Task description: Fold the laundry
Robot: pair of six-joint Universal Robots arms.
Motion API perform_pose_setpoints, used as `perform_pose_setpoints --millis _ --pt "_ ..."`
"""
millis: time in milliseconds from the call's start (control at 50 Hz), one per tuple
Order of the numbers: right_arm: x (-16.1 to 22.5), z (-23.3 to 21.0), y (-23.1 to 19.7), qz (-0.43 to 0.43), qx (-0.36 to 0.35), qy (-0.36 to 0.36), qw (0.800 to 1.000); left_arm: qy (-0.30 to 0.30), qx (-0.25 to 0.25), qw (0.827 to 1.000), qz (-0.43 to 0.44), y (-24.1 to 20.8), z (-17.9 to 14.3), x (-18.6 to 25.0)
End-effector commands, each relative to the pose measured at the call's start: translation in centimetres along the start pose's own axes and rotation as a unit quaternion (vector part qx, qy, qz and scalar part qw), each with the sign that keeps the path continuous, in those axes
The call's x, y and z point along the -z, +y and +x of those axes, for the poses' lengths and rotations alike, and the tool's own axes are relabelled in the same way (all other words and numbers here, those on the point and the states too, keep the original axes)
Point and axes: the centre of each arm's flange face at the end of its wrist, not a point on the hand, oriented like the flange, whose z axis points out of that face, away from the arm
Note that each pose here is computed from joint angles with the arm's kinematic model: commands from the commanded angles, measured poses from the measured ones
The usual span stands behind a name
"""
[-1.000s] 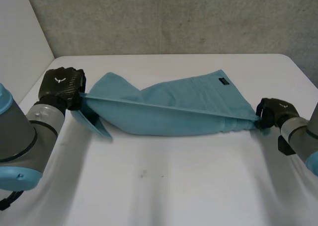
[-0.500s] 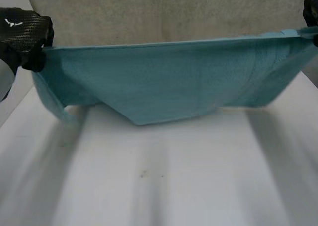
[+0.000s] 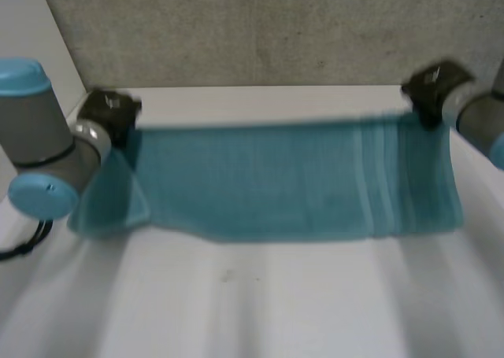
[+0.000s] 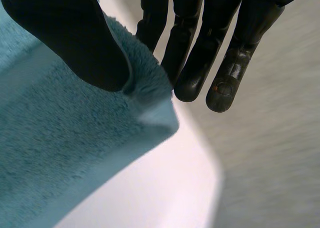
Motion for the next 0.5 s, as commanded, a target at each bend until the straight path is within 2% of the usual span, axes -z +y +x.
perform_pose_setpoints --millis 20,60,80,100,140,180,220,240,260,280,320,340,380,500 --pt "-0.1 8.4 -8.8 0.191 -0.037 0.223 0.955 -0.143 -0.019 0.965 0.218 -9.8 -6.3 -1.5" --pt "1.0 10.5 -11.0 0.257 -0.068 0.275 0.924 -0.194 -0.014 0.934 0.300 -14.0 -8.7 0.2" --pt "1.0 10.5 -11.0 0.258 -0.068 0.275 0.924 -0.194 -0.014 0.934 0.301 -14.0 -8.7 0.2" --pt "2.3 11.0 -11.9 0.278 -0.078 0.282 0.915 -0.208 -0.004 0.923 0.324 -15.2 -9.5 1.0" --pt "3.3 10.7 -12.0 0.279 -0.081 0.272 0.917 -0.205 0.012 0.921 0.331 -15.5 -9.7 1.4" --pt "4.1 10.4 -11.5 0.272 -0.080 0.263 0.922 -0.191 0.030 0.925 0.328 -15.2 -9.5 1.7" --pt "4.7 8.5 -9.9 0.249 -0.081 0.225 0.938 -0.164 0.065 0.939 0.296 -13.3 -9.0 1.8" --pt "4.7 8.5 -9.9 0.249 -0.081 0.225 0.938 -0.164 0.065 0.939 0.296 -13.2 -9.0 1.8" --pt "4.6 7.3 -8.9 0.236 -0.077 0.202 0.947 -0.150 0.076 0.950 0.264 -11.4 -8.5 1.6" --pt "4.6 7.3 -8.9 0.236 -0.077 0.202 0.947 -0.150 0.076 0.950 0.264 -11.4 -8.5 1.6" --pt "4.0 4.5 -6.0 0.194 -0.078 0.155 0.965 -0.122 0.093 0.968 0.198 -7.8 -7.1 1.7" --pt "4.0 4.5 -6.0 0.194 -0.078 0.155 0.966 -0.122 0.093 0.968 0.198 -7.7 -7.1 1.7" --pt "3.9 2.1 -3.0 0.147 -0.081 0.119 0.979 -0.092 0.098 0.980 0.144 -4.6 -5.0 2.2" --pt "4.6 -1.0 0.4 0.088 -0.085 0.075 0.990 -0.043 0.101 0.992 0.066 0.4 -1.6 3.4"
